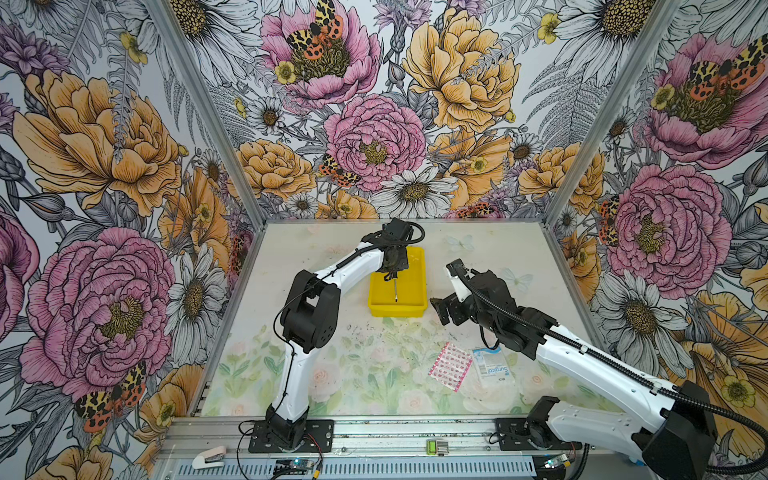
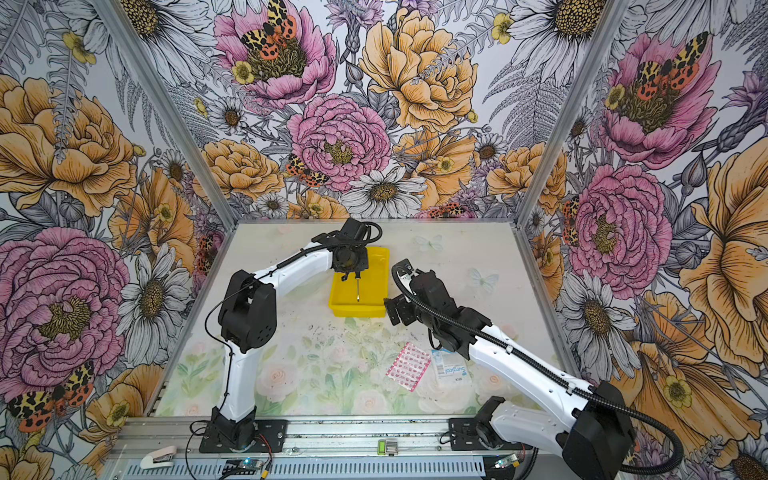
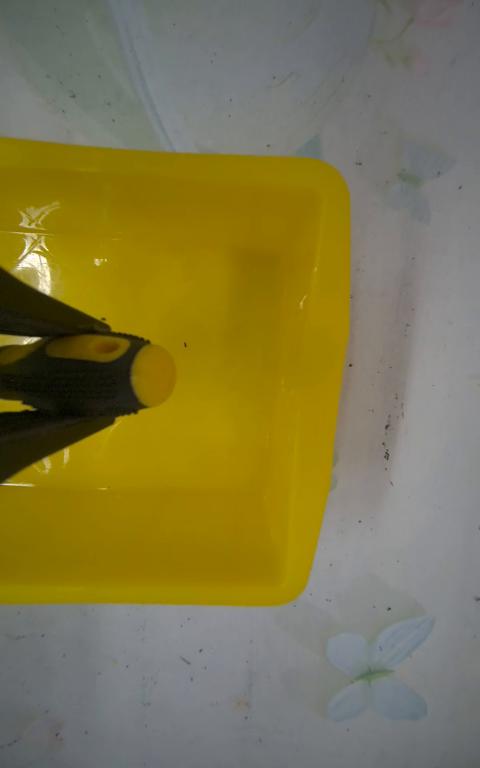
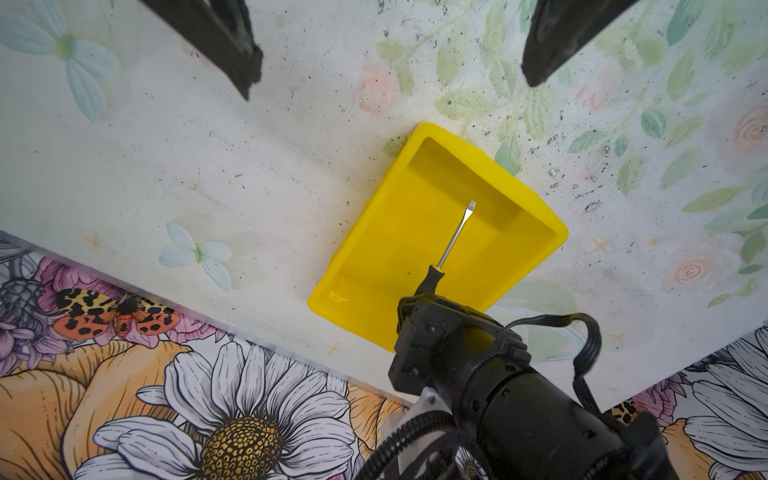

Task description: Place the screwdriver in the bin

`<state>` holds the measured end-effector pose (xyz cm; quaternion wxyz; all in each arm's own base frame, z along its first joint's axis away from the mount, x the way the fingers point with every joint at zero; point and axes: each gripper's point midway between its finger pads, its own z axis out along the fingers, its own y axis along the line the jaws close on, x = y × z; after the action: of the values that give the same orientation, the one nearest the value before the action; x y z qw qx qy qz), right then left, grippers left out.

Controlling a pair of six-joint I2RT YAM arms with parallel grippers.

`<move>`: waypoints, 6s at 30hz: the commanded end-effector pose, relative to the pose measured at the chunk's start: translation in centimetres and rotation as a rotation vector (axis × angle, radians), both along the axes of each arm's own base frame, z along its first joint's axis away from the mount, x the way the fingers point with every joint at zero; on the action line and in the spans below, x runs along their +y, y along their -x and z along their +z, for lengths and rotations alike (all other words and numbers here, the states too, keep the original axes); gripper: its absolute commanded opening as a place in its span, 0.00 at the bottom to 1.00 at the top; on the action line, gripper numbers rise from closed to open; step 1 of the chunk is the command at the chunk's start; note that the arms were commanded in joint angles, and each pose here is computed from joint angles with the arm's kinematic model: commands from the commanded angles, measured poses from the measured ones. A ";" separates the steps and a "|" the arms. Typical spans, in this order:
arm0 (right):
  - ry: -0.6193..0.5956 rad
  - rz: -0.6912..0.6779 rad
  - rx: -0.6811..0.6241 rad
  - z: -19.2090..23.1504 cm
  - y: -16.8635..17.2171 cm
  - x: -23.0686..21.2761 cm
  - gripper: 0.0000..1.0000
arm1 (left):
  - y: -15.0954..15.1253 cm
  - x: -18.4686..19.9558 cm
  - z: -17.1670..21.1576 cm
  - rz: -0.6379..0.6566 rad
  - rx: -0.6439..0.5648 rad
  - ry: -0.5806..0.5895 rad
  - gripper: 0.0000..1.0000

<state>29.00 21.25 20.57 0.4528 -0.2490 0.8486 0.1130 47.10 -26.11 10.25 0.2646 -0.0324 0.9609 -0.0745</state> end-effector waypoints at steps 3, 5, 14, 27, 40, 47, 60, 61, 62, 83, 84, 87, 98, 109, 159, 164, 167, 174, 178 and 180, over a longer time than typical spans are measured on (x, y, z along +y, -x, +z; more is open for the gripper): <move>0.003 -0.019 -0.023 -0.1 -0.7 -0.3 1.00 | -1.3 -0.4 0.5 0.010 -0.022 0.039 0.00; -0.001 -0.024 -0.023 -0.1 -0.8 -0.4 0.99 | -1.3 -0.4 -0.2 0.010 -0.008 0.036 0.00; -0.014 -0.044 -0.014 -0.4 -0.5 -0.9 0.99 | -1.6 -0.5 -2.6 0.024 0.031 0.032 0.00; -0.023 -0.077 -0.019 -0.3 -0.5 -1.6 0.99 | -1.4 -0.8 -5.2 0.017 0.080 0.024 0.00; -0.036 -0.073 -0.038 0.2 -0.1 -2.3 0.99 | -0.7 -0.8 -7.3 0.011 0.118 0.002 0.00; -0.035 -0.070 -0.034 0.5 -0.7 -2.0 0.99 | -0.4 -1.0 -8.3 0.002 0.135 -0.009 0.00; -0.050 -0.096 -0.052 1.3 -1.1 -2.3 1.00 | -1.0 -1.2 -8.3 -0.024 0.132 0.000 0.16; -0.048 -0.102 -0.051 1.2 -1.1 -2.5 1.00 | -1.0 -1.2 -8.1 -0.025 0.130 0.004 0.18; -0.050 -0.105 -0.053 1.3 -1.1 -2.5 0.99 | -1.0 -1.3 -8.0 -0.028 0.129 0.004 0.21; -0.072 -0.186 -0.191 4.7 0.4 -5.8 0.99 | -0.3 -1.8 2.5 -0.046 -0.045 0.060 0.99; -0.079 -0.188 -0.195 4.8 0.5 -6.0 1.00 | 0.3 -1.8 3.1 -0.044 -0.054 0.058 0.99; -0.102 -0.200 -0.203 4.8 1.2 -6.6 0.99 | 2.1 -1.8 4.9 -0.048 -0.088 0.042 0.99; -0.117 -0.290 -0.249 4.5 2.3 -9.4 0.99 | 10.2 3.0 11.6 -0.006 -0.270 -0.063 0.98; -0.091 -0.639 -0.296 2.6 2.5 -15.7 1.00 | 14.5 16.0 11.1 0.204 -0.462 -0.085 0.99; -0.056 -0.879 -0.248 -7.6 -6.9 -26.4 1.00 | 8.1 28.0 5.1 0.218 -0.873 -0.254 0.99; -0.068 -0.856 -0.272 -7.4 -7.3 -26.5 1.00 | 7.5 28.3 3.4 0.233 -0.862 -0.258 0.99; -0.083 -0.840 -0.282 -7.2 -7.6 -26.5 1.00 | 7.2 28.3 2.8 0.225 -0.843 -0.258 0.99; -0.098 -0.789 -0.276 -7.4 -9.5 -26.1 0.99 | 7.0 28.3 2.9 0.225 -0.851 -0.252 0.99; -0.100 -0.780 -0.275 -7.4 -10.5 -26.0 1.00 | 7.0 28.4 2.9 0.225 -0.847 -0.248 0.99; -0.100 -0.797 -0.305 -7.8 -10.3 -26.3 0.99 | 7.0 28.5 2.9 0.226 -0.848 -0.251 0.99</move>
<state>38.52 -4.98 11.47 0.5632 0.1089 0.8162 -0.0692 39.45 2.40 11.65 0.6225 -0.0737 0.7756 0.0740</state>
